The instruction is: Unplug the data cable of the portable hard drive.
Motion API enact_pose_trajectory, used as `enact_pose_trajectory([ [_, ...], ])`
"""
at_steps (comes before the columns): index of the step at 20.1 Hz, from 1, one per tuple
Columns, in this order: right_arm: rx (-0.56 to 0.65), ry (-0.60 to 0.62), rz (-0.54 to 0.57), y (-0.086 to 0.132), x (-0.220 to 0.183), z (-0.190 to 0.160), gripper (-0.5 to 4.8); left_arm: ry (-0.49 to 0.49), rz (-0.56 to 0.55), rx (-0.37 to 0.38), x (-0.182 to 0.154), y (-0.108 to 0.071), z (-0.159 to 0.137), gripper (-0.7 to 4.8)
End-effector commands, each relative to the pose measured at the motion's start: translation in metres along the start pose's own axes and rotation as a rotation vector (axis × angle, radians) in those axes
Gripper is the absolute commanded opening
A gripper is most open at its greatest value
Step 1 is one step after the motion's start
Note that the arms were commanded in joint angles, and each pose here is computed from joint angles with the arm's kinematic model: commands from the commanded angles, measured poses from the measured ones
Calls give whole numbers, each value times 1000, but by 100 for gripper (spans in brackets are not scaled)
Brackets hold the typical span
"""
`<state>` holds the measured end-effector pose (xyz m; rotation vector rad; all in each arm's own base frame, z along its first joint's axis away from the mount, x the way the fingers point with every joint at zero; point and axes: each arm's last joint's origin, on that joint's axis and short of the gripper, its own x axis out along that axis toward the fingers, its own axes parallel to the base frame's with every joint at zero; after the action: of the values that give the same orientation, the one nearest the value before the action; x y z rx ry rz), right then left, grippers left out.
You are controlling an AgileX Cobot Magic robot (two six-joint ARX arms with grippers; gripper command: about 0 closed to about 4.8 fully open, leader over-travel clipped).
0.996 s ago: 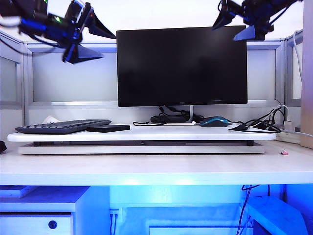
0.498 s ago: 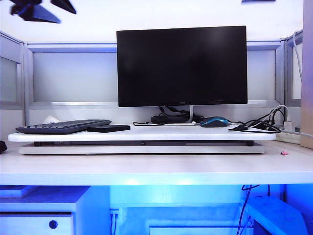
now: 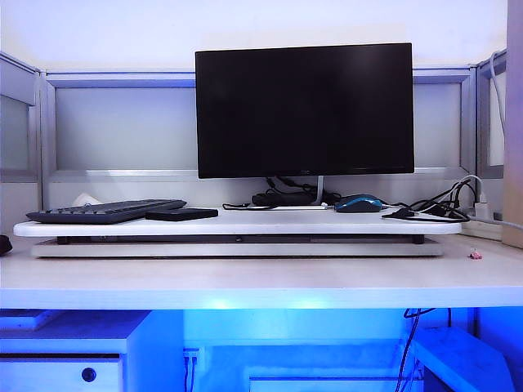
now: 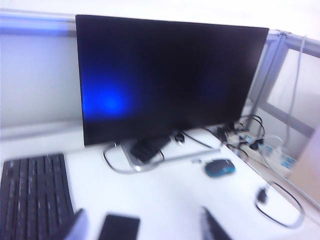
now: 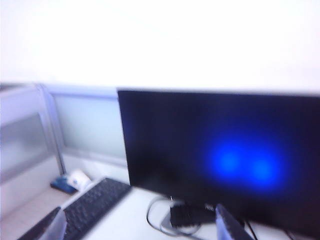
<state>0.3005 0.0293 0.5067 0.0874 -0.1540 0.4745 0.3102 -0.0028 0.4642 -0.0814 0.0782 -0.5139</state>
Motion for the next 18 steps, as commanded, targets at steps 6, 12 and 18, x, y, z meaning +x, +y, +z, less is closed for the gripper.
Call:
enact_pose_trajectory([
  [6, 13, 28, 19, 23, -36, 22, 390, -5, 9, 26, -50, -32, 20, 304],
  [12, 37, -12, 35, 50, -89, 51, 390, -42, 54, 35, -112, -70, 35, 304],
  [18, 45, 32, 13, 69, -135, 58, 390, -55, 99, 66, -176, -109, 33, 304],
])
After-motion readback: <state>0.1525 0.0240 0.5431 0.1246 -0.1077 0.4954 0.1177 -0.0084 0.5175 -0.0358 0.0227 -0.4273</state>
